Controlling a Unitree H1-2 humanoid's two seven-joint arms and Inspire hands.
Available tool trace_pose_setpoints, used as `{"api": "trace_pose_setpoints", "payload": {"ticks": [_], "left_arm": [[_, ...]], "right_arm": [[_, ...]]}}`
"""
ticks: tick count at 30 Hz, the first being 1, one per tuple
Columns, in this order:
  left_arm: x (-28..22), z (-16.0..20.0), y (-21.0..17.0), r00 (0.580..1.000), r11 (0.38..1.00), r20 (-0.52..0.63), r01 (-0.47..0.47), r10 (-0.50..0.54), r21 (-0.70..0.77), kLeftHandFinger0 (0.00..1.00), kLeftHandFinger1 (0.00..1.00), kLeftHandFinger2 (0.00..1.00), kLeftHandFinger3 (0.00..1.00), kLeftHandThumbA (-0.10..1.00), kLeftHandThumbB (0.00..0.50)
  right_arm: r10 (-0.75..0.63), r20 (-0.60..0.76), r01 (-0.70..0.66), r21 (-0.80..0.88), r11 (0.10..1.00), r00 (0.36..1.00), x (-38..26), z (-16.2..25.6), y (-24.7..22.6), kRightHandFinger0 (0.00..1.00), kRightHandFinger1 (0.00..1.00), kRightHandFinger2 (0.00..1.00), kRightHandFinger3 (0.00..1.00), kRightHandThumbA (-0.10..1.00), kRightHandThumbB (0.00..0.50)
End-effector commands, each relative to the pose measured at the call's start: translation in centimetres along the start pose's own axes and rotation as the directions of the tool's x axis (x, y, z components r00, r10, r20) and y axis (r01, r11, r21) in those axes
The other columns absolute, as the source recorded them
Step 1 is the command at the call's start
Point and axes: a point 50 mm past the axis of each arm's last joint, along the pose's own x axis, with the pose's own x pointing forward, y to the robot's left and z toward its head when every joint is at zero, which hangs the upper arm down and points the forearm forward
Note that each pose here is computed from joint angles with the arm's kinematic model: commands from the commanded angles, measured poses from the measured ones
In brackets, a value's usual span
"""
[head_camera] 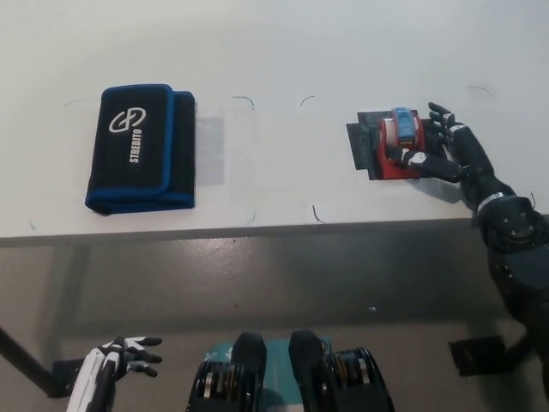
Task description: Use the right hand to move the tape on the right hand side to the notebook on the left hand side
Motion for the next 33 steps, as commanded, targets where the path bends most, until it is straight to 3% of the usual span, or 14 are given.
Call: {"api": "trace_pose_setpoints", "payload": {"ticks": [1, 3, 5, 11, 14, 16, 20, 22, 25, 27, 33], "left_arm": [[0.5, 0.6, 0.3, 0.999, 1.000, 0.027, 0.018, -0.018, 0.019, 0.45, 0.47, 0.59, 0.89, 0.92, 0.311], [0.6, 0.6, 0.5, 0.999, 1.000, 0.033, 0.013, -0.013, 0.022, 0.45, 0.47, 0.58, 0.89, 0.91, 0.295], [0.7, 0.7, 0.5, 0.999, 1.000, 0.035, 0.010, -0.011, 0.027, 0.45, 0.47, 0.58, 0.88, 0.92, 0.297], [1.1, 1.1, 0.8, 1.000, 1.000, 0.026, 0.015, -0.016, 0.026, 0.45, 0.48, 0.59, 0.90, 0.90, 0.311], [1.2, 1.0, 0.7, 0.999, 0.999, 0.032, 0.016, -0.017, 0.027, 0.44, 0.47, 0.58, 0.89, 0.91, 0.312], [1.4, 1.1, 0.7, 0.999, 0.999, 0.038, 0.025, -0.026, 0.025, 0.45, 0.47, 0.58, 0.88, 0.91, 0.321], [1.5, 1.3, 0.5, 0.998, 0.999, 0.046, 0.034, -0.036, 0.039, 0.45, 0.47, 0.58, 0.88, 0.93, 0.336], [1.6, 1.3, 0.4, 0.998, 0.999, 0.048, 0.036, -0.038, 0.039, 0.45, 0.47, 0.58, 0.88, 0.93, 0.329], [1.6, 1.3, 0.1, 0.998, 0.998, 0.051, 0.041, -0.043, 0.042, 0.45, 0.47, 0.58, 0.88, 0.94, 0.333], [1.6, 1.3, -0.1, 0.998, 0.998, 0.050, 0.044, -0.047, 0.042, 0.46, 0.47, 0.58, 0.88, 0.94, 0.337], [1.7, 1.5, -0.2, 0.998, 0.998, 0.042, 0.046, -0.047, 0.033, 0.48, 0.46, 0.57, 0.89, 0.93, 0.353]], "right_arm": [[0.054, 0.109, -0.051, -0.029, 0.998, 0.993, 1.3, 3.1, 2.4, 1.00, 1.00, 1.00, 1.00, 1.00, 0.298], [0.074, 0.128, -0.070, -0.037, 0.997, 0.989, 1.3, 3.3, 3.2, 1.00, 1.00, 1.00, 1.00, 1.00, 0.259], [0.077, 0.117, -0.073, -0.044, 0.996, 0.990, 1.5, 3.4, 3.8, 1.00, 1.00, 1.00, 1.00, 1.00, 0.252], [0.111, 0.127, -0.114, 0.023, 0.993, 0.986, 1.6, 3.7, 6.0, 1.00, 1.00, 1.00, 1.00, 0.98, 0.327], [0.141, 0.148, -0.136, -0.041, 0.990, 0.979, 1.7, 4.2, 7.2, 1.00, 1.00, 1.00, 1.00, 1.00, 0.301], [0.158, 0.155, -0.153, -0.048, 0.987, 0.975, 1.9, 5.0, 8.8, 1.00, 1.00, 1.00, 1.00, 1.00, 0.344], [0.192, 0.165, -0.191, -0.023, 0.981, 0.967, 2.2, 6.1, 10.8, 1.00, 1.00, 1.00, 1.00, 1.00, 0.341], [0.202, 0.165, -0.202, -0.017, 0.979, 0.965, 2.2, 6.5, 11.6, 1.00, 1.00, 1.00, 1.00, 1.00, 0.366], [0.224, 0.185, -0.225, -0.015, 0.974, 0.957, 2.3, 7.4, 13.2, 1.00, 1.00, 1.00, 1.00, 1.00, 0.348], [0.242, 0.190, -0.242, -0.019, 0.970, 0.952, 2.3, 8.0, 14.2, 1.00, 1.00, 1.00, 1.00, 1.00, 0.376], [0.273, 0.205, -0.270, -0.040, 0.962, 0.940, 2.3, 9.1, 16.4, 1.00, 1.00, 1.00, 1.00, 1.00, 0.389]]}}
